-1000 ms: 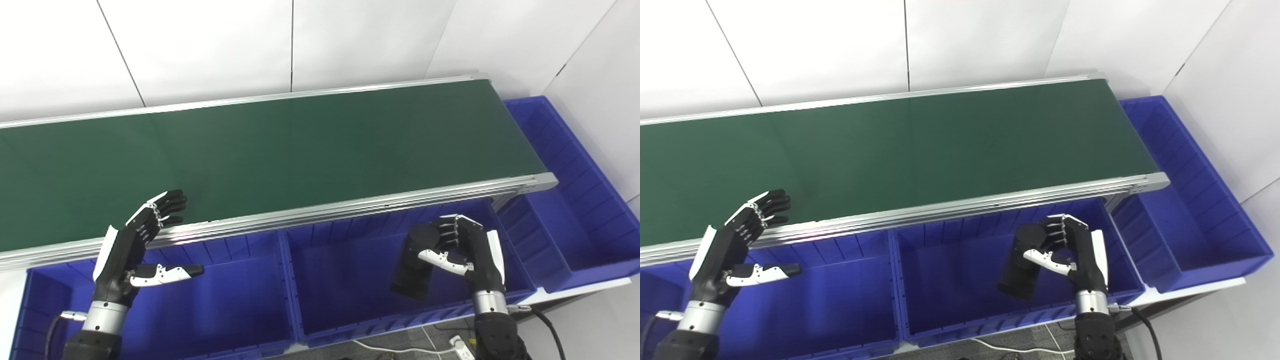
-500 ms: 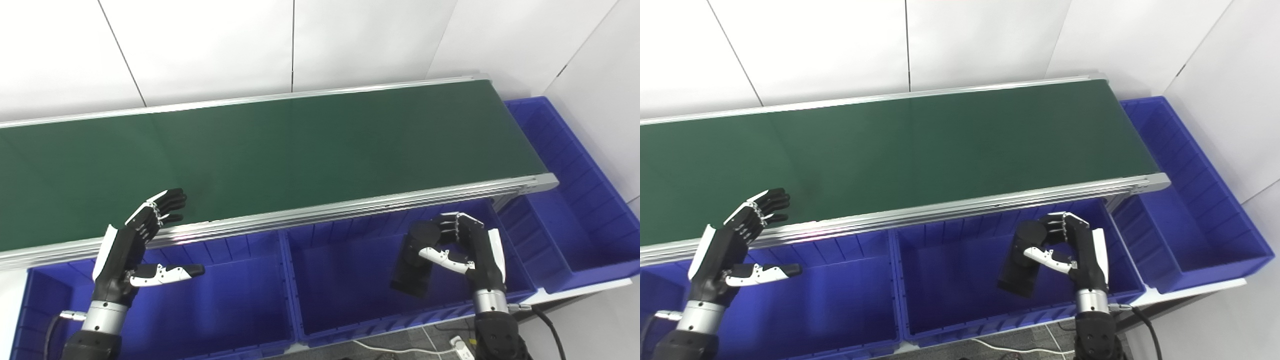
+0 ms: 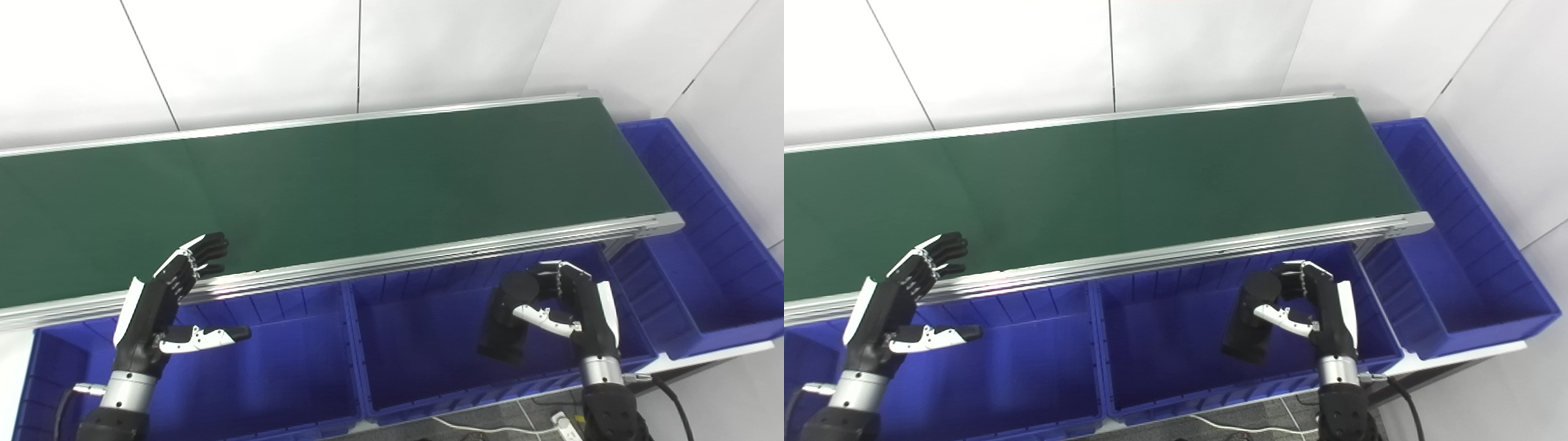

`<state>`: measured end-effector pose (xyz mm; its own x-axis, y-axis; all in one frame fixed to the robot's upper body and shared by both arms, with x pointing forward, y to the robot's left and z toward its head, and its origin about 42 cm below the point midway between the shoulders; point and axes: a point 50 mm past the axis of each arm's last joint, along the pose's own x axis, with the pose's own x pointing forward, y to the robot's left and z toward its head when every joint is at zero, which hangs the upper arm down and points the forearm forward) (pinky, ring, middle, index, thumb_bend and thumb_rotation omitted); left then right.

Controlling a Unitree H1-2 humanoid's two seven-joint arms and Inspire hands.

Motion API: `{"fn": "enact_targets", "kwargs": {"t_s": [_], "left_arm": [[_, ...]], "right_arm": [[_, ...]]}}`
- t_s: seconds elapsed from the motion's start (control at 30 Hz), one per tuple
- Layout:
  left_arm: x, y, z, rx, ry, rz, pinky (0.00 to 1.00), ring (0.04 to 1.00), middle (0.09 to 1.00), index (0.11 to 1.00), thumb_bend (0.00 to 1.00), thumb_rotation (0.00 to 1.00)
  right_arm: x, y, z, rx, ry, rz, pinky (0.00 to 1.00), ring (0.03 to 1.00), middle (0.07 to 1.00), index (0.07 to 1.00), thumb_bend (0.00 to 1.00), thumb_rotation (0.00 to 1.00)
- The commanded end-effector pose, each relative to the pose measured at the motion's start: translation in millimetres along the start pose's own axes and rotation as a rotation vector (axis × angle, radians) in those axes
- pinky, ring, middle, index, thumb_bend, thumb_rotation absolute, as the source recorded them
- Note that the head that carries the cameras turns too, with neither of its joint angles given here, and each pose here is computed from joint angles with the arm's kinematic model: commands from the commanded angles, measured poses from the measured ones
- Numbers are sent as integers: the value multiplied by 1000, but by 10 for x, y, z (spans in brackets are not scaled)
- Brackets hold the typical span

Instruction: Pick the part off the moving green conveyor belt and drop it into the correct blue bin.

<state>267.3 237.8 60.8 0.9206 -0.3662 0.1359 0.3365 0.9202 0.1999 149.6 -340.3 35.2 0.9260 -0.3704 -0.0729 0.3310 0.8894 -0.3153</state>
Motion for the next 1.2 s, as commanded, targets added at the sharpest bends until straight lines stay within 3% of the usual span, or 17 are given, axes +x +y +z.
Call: {"fn": "enact_targets", "kwargs": {"t_s": [0.0, 0.07, 0.23, 0.63, 0.93, 1.17], "left_arm": [[74, 27, 126, 16, -73, -1, 734, 804, 813, 808, 990, 172], [73, 25, 127, 19, -72, -1, 728, 801, 809, 808, 991, 176], [77, 14, 128, 8, -76, 0, 733, 806, 812, 807, 992, 169], [71, -14, 118, 1, -76, -5, 740, 805, 817, 811, 985, 161], [29, -141, 95, 0, -63, -13, 747, 805, 821, 804, 967, 136], [13, -239, 87, 9, -55, -13, 730, 789, 801, 789, 977, 133]], "right_arm": [[29, -60, 152, 9, -102, 1, 602, 674, 752, 746, 999, 68], [25, -55, 150, 10, -98, 6, 662, 729, 804, 790, 1000, 94], [12, -67, 123, -13, -92, 11, 712, 777, 836, 808, 1000, 123], [-10, -62, 149, -18, -106, 28, 708, 778, 836, 803, 1000, 143], [-47, 202, 737, 63, -288, 156, 687, 765, 843, 814, 1000, 241], [-63, 450, 1166, 146, -419, 281, 694, 789, 850, 829, 1000, 245]]}}
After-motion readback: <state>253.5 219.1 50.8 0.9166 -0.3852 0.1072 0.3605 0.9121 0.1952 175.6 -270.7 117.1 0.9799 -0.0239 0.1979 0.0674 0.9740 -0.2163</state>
